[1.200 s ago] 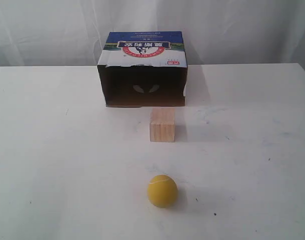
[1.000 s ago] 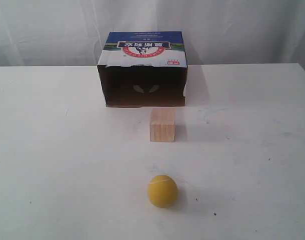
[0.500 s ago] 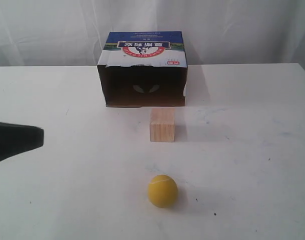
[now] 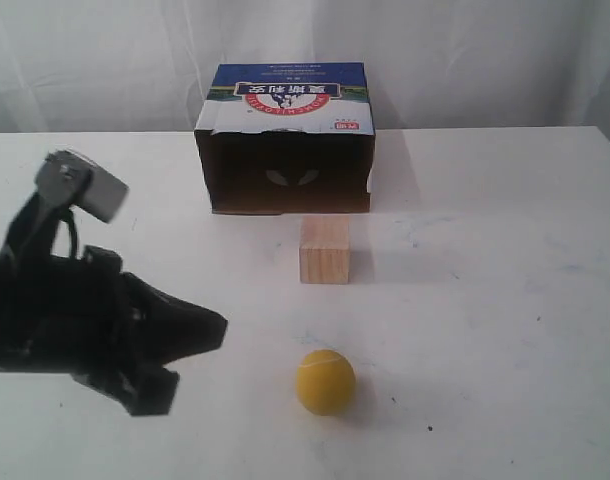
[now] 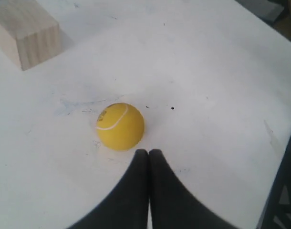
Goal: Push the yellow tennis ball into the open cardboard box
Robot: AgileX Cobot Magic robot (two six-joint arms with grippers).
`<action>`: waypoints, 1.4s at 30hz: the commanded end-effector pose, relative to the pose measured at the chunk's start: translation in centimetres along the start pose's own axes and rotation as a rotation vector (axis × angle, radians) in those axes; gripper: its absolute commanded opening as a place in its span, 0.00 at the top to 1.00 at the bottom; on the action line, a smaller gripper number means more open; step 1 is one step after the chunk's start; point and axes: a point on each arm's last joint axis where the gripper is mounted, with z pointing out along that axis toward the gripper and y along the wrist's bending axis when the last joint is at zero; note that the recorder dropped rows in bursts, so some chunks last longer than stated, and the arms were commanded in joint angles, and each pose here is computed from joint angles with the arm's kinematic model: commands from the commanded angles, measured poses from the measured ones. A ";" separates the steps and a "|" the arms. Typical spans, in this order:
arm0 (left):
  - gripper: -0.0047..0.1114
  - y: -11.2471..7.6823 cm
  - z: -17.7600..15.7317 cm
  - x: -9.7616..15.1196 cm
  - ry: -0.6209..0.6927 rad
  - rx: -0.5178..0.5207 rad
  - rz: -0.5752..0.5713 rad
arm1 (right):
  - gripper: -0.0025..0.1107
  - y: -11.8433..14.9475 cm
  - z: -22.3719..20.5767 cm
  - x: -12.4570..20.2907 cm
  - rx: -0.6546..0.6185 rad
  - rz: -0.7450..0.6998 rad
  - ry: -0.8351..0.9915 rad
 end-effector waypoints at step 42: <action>0.96 -0.6 15.6 -0.2 0.324 0.075 0.246 | 0.98 0.0 0.0 0.1 0.002 -0.011 -0.008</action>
